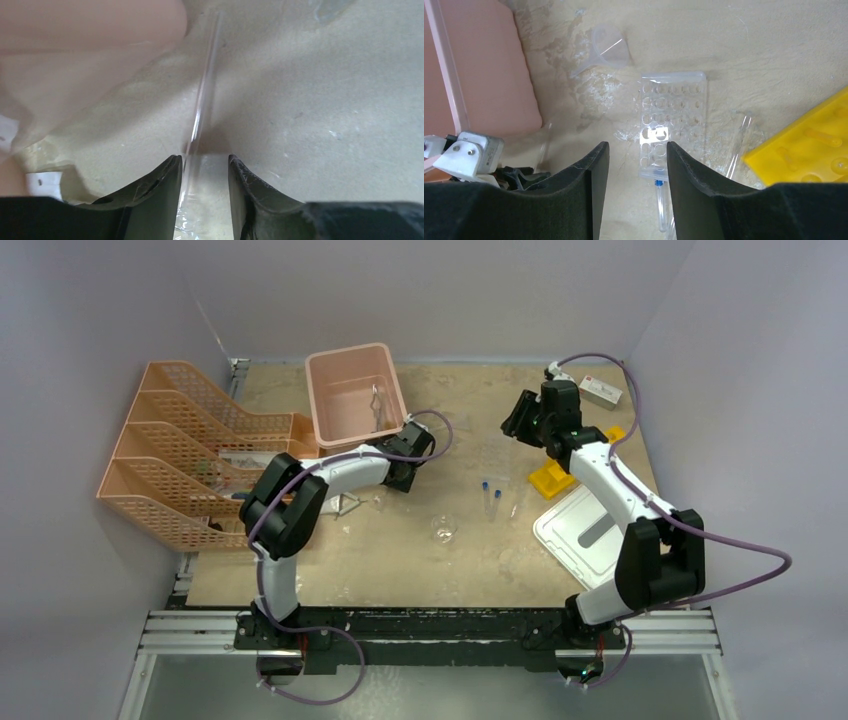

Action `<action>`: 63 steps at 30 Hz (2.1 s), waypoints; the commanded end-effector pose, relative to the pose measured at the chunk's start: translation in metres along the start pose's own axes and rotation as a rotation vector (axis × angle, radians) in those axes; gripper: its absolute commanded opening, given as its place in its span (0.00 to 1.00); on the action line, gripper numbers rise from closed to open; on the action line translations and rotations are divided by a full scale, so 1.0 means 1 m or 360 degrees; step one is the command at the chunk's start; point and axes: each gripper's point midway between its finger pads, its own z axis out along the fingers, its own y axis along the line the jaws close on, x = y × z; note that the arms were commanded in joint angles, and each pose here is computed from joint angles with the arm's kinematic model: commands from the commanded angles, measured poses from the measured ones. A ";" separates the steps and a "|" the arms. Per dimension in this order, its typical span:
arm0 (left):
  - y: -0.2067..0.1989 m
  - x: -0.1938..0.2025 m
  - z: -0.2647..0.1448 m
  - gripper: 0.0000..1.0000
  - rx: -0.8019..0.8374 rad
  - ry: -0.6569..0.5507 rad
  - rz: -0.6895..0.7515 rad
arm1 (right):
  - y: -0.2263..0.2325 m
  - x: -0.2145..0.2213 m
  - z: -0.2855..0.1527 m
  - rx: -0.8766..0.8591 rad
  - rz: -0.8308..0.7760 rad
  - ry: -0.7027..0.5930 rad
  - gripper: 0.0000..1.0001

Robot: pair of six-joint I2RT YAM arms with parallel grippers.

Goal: Organize the chemistry lab equipment

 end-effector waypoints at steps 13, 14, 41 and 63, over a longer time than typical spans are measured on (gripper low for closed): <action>-0.019 0.021 -0.010 0.27 0.0245 0.0126 0.0052 | 0.004 -0.018 -0.002 -0.0001 -0.0029 -0.0074 0.48; -0.020 0.022 -0.009 0.27 0.0245 0.0132 0.0055 | 0.004 -0.018 -0.003 -0.0001 -0.0029 -0.0071 0.48; -0.021 -0.131 -0.135 0.00 0.0553 -0.0532 -0.0122 | 0.006 -0.032 -0.028 -0.0028 -0.0006 -0.0209 0.48; 0.142 -0.206 -0.059 0.00 0.0090 -0.0509 -0.0950 | 0.016 -0.047 0.001 -0.0030 -0.0035 -0.0193 0.48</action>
